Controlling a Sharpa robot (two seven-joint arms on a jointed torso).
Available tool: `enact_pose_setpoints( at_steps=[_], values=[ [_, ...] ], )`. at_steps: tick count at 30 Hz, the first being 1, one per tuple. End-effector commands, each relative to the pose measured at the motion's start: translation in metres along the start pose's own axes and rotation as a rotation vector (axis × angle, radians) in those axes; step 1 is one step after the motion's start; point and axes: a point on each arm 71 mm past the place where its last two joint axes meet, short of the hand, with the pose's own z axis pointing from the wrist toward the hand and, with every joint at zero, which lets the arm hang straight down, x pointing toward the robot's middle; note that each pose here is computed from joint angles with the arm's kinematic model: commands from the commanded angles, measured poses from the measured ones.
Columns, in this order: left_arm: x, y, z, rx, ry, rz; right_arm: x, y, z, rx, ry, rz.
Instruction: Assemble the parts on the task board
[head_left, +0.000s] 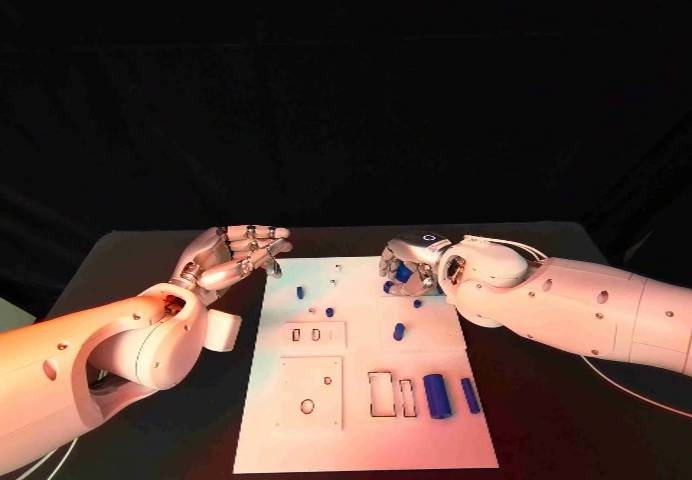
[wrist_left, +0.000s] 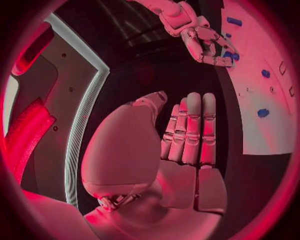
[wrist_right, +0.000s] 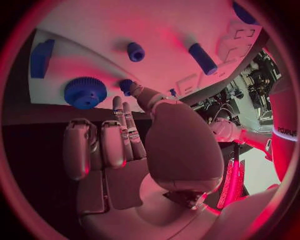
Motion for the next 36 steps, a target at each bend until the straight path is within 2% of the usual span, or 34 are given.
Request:
enact_pose_setpoints(
  at_steps=[1, 15, 20, 24, 32, 36],
  values=[
    [0.0007, -0.0015, 0.0002, 0.006, 0.014, -0.009, 0.003, 0.001, 0.001, 0.001, 0.024, -0.021],
    [0.0001, -0.0013, 0.0, 0.003, 0.014, -0.015, 0.009, 0.001, 0.004, 0.011, 0.047, -0.029],
    [-0.0001, -0.0011, 0.0001, 0.002, 0.013, -0.017, 0.01, 0.003, 0.005, 0.01, 0.04, -0.027],
    [-0.0004, -0.001, 0.0001, 0.001, 0.012, -0.019, 0.008, 0.003, 0.004, 0.01, 0.002, -0.021],
    [-0.0017, -0.0006, 0.0003, -0.001, 0.007, -0.021, -0.002, 0.009, 0.002, 0.005, -0.115, 0.006],
    [-0.0034, -0.0004, 0.0006, -0.002, 0.001, -0.02, -0.011, 0.016, 0.006, -0.004, -0.185, 0.021]
  ],
)
